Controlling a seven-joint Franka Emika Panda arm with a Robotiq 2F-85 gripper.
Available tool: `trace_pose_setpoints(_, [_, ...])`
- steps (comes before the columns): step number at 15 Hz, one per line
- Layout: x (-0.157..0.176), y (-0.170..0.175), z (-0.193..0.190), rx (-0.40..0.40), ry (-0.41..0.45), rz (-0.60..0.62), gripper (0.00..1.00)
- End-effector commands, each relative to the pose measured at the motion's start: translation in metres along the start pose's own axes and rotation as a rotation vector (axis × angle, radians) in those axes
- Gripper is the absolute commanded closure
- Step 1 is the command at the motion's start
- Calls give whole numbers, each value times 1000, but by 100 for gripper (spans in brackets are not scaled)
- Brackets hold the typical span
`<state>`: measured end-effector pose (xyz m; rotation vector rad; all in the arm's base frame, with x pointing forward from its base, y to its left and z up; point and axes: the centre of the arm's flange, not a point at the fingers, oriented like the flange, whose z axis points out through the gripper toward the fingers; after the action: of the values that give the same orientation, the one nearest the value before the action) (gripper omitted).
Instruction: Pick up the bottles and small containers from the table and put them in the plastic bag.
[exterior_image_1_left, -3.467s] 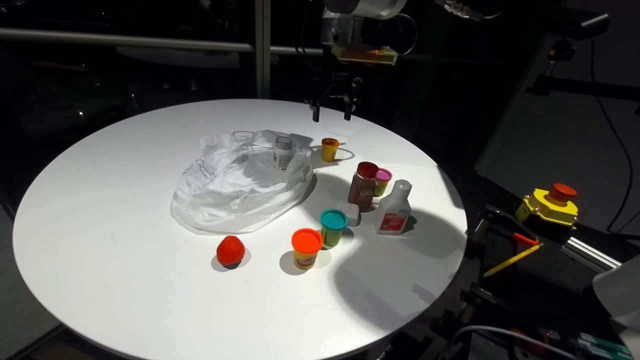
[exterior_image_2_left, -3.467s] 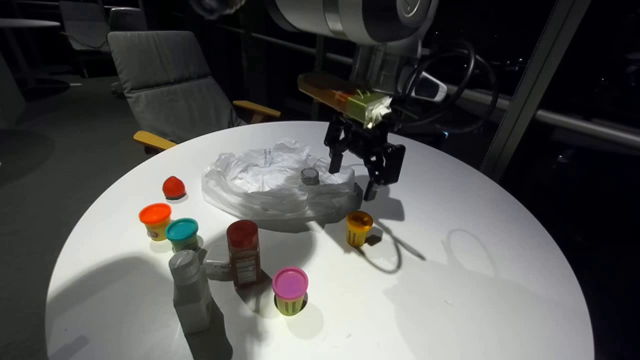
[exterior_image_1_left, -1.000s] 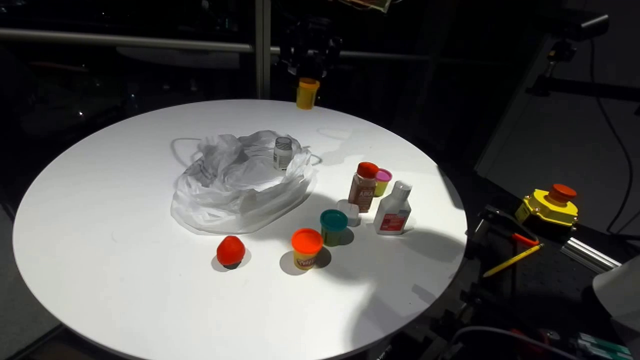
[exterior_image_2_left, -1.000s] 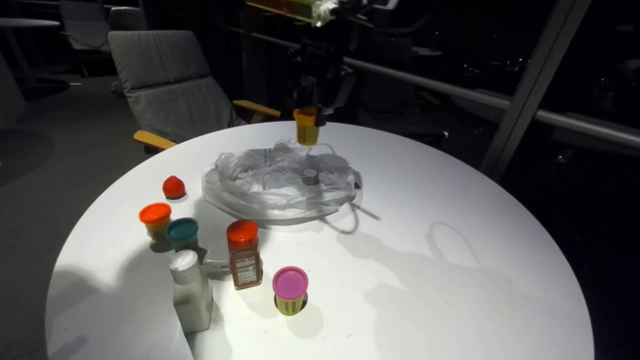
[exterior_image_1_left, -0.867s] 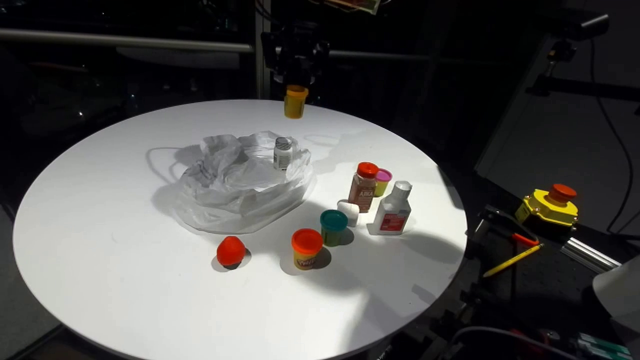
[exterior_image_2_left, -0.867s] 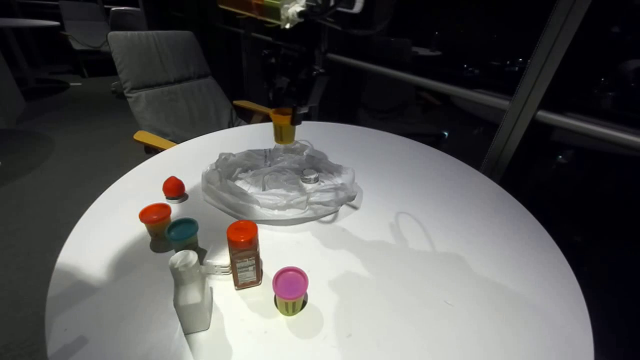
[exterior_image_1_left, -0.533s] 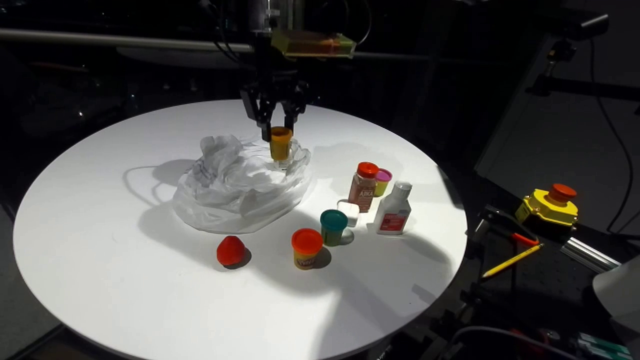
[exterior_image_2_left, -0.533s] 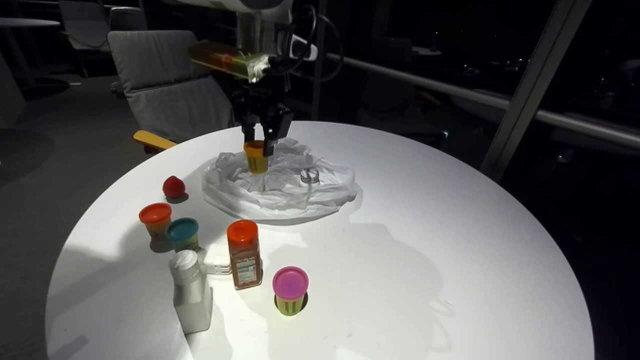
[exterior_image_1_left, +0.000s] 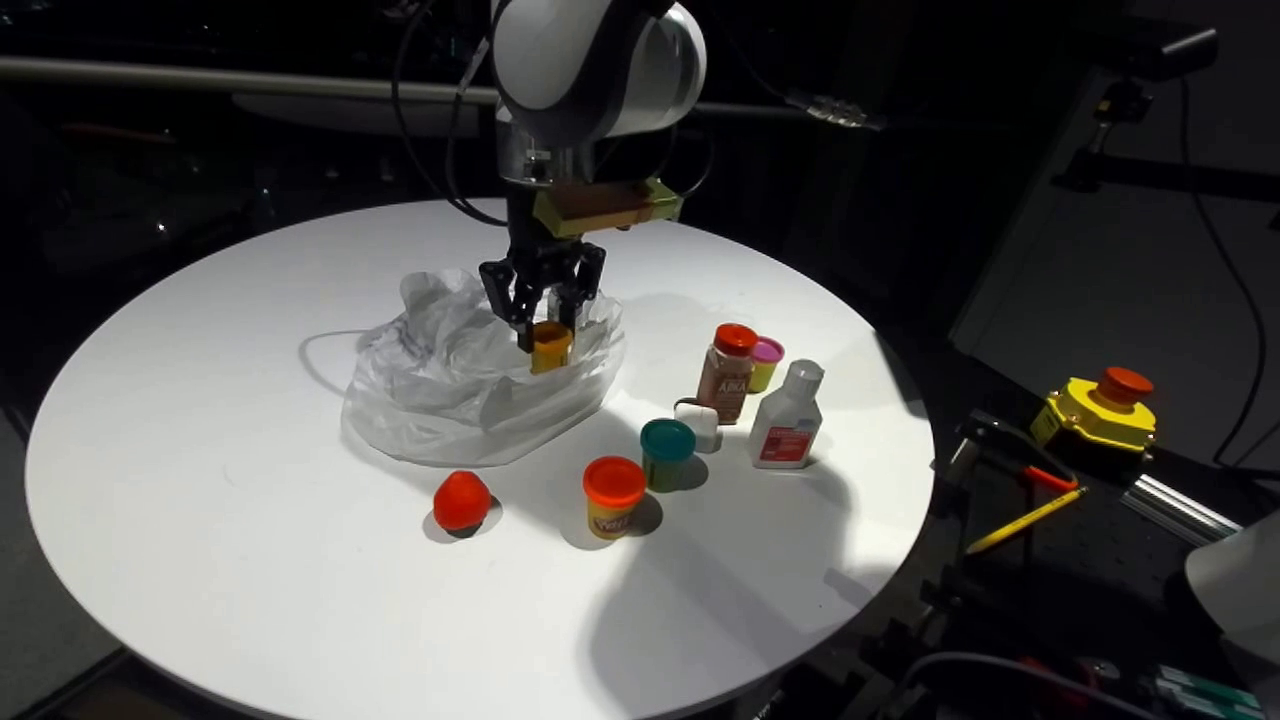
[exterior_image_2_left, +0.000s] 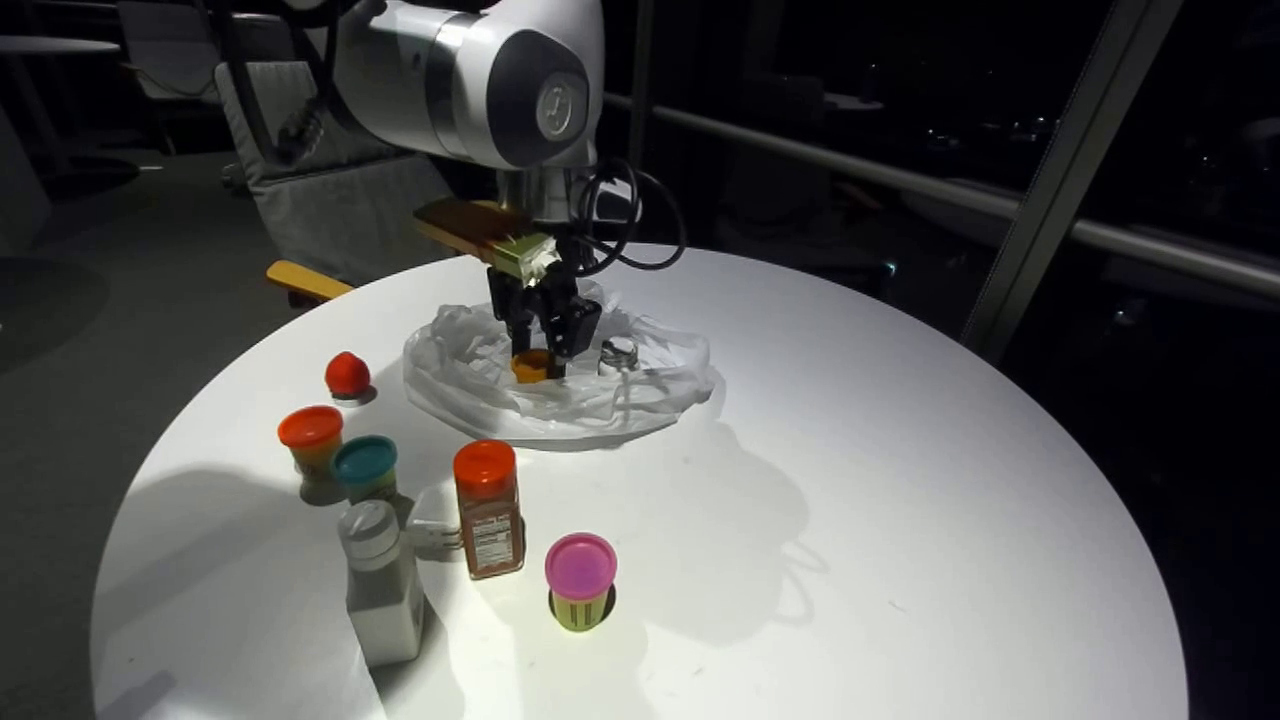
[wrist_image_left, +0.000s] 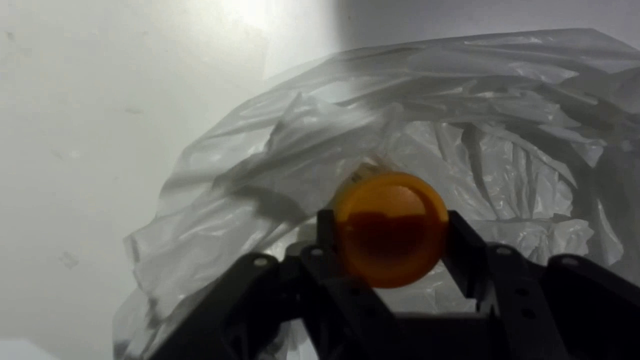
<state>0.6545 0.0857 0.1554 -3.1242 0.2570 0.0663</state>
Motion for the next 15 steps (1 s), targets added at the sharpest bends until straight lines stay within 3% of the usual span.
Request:
trace_pose_setpoints(1, [7, -3, -31, 59, 63, -7, 16])
trace_pose_setpoints(3, [1, -4, -62, 86, 117, -18, 1])
trace_pose_setpoints(6, [-17, 1, -116, 82, 144, -45, 0])
trace_pose_setpoints(8, [-36, 14, -141, 64, 106, -55, 0])
trace_pose_setpoints(15, [-94, 107, -163, 39, 109, 40, 0])
